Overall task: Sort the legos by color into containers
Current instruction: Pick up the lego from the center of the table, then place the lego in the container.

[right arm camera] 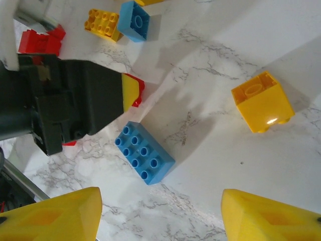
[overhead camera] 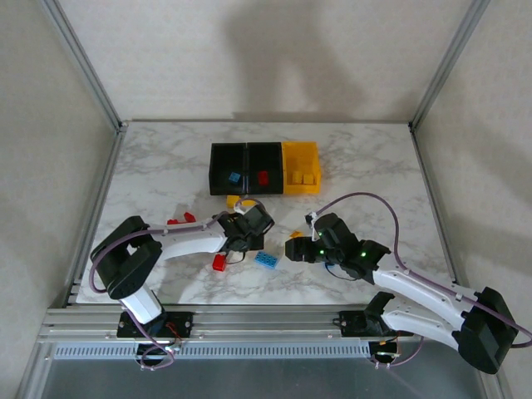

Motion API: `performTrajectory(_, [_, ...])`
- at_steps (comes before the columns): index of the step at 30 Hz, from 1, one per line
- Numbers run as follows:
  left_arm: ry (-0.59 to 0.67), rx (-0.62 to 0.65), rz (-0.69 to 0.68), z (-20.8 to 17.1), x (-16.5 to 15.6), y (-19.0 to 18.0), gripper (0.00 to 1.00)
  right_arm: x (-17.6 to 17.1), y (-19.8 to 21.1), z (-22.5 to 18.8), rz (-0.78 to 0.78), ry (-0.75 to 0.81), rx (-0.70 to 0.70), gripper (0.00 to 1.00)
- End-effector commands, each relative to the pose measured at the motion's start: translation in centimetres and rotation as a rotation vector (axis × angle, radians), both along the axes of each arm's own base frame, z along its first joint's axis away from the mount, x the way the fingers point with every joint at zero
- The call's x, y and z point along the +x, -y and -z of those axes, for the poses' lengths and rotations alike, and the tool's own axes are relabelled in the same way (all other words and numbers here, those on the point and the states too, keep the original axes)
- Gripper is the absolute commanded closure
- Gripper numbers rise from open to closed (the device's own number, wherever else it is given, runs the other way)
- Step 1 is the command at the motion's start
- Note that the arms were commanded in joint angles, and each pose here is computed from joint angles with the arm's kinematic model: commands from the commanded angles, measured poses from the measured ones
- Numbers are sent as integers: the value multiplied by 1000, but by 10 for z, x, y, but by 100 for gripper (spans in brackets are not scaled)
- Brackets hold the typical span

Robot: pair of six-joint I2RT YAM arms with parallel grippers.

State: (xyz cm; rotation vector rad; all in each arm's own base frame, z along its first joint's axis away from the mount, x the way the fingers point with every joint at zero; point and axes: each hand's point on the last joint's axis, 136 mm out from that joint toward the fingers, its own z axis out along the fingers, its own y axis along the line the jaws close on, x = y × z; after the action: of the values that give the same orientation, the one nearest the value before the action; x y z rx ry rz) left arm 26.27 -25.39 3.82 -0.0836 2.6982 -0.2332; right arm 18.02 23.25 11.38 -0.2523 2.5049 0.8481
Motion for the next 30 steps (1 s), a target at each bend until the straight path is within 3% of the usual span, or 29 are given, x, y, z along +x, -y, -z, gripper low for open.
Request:
performTrajectory(1, [54, 50, -3, -19, 8, -5, 74, 0, 4, 3, 17, 10, -10, 36])
performTrajectory(11, [159, 33, -4, -75, 43, 1, 75, 12, -3, -30, 63, 61, 71, 36])
performTrajectory(20, [214, -6, -5, -111, 95, 17, 74, 41, 7, -51, 137, 95, 98, 35])
performTrajectory(30, [226, -30, -60, -117, 159, 27, 74, 72, 18, -61, 234, 106, 115, 36])
